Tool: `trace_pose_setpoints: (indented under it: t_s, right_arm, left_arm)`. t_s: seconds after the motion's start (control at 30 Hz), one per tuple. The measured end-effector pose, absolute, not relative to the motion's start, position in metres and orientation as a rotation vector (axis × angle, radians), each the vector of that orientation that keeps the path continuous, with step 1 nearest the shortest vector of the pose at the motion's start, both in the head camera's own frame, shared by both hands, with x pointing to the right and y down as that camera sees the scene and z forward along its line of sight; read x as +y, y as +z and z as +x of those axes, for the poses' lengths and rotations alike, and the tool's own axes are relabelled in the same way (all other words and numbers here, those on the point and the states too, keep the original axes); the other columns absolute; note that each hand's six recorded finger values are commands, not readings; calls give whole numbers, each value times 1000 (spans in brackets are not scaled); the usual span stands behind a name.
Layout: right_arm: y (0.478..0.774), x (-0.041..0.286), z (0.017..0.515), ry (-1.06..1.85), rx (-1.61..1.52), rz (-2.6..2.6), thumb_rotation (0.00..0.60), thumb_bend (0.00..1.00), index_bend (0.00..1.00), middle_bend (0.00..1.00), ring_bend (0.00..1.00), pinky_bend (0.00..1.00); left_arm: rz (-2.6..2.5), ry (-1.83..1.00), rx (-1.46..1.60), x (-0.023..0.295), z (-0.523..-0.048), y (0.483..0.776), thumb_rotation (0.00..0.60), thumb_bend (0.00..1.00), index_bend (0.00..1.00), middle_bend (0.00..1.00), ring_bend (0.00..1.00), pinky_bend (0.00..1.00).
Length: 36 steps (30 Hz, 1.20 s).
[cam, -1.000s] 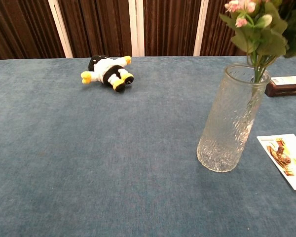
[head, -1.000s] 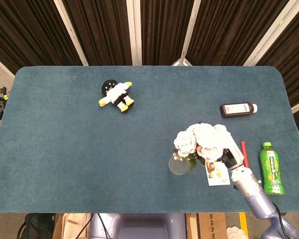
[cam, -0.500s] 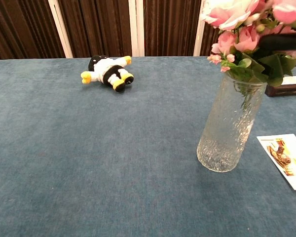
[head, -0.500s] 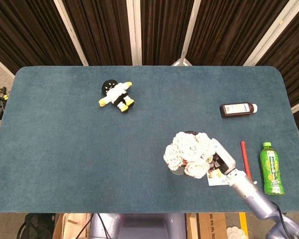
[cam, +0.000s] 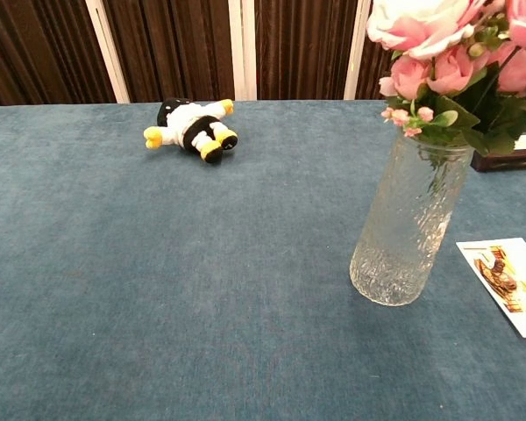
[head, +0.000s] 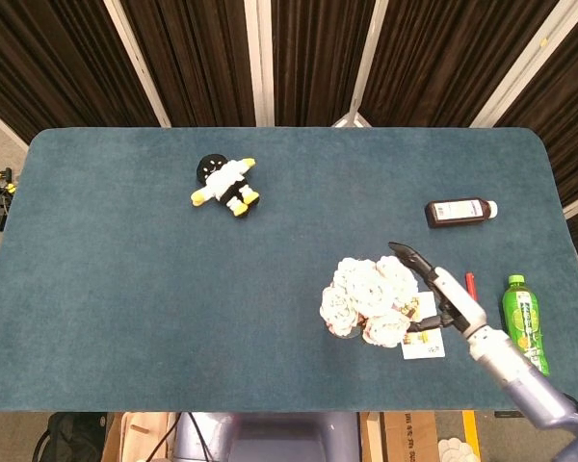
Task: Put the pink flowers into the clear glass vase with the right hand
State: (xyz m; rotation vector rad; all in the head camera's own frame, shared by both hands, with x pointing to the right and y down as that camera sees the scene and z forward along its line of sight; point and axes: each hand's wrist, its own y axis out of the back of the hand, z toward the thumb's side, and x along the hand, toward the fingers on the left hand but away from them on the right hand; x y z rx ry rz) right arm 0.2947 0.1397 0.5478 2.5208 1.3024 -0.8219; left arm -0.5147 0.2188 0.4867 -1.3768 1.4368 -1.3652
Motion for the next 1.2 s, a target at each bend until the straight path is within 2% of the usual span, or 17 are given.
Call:
trace_pose_setpoints:
  t_s: [0.13, 0.23, 0.43, 0.67, 0.87, 1.0, 1.2]
  right_arm:
    - [534, 141, 327, -920, 1343, 2537, 600, 175, 177, 48, 40, 0]
    - [522, 141, 363, -1084, 1400, 2568, 600, 175, 271, 103, 70, 0]
    - [504, 144, 410, -1419, 1643, 2585, 600, 175, 269, 114, 77, 0]
    - [486, 162, 435, -2024, 1975, 2585, 600, 175, 234, 114, 77, 0]
    - [508, 210, 422, -2494, 2014, 2520, 600, 175, 182, 113, 71, 0]
    - [527, 242, 412, -2648, 1949, 2453, 600, 174, 158, 110, 58, 0]
    - [531, 253, 413, -2698, 1866, 2449, 600, 175, 139, 98, 47, 0]
  left_arm:
    - [-1382, -1366, 1439, 219, -515, 487, 600, 270, 147, 0, 0, 19]
    - [-1392, -1367, 1439, 219, -515, 487, 600, 268, 147, 0, 0, 19]
    - [-1402, -1369, 1436, 219, -514, 488, 600, 266, 147, 0, 0, 19]
    - [-1442, -1383, 1391, 220, -512, 492, 600, 261, 145, 0, 0, 17]
    - [-1454, -1411, 1354, 219, -514, 495, 600, 218, 144, 0, 0, 11]
    - [-1454, -1409, 1348, 218, -516, 494, 600, 215, 143, 0, 0, 11]
    - [-1440, -1414, 1350, 218, -521, 492, 600, 215, 143, 0, 0, 11]
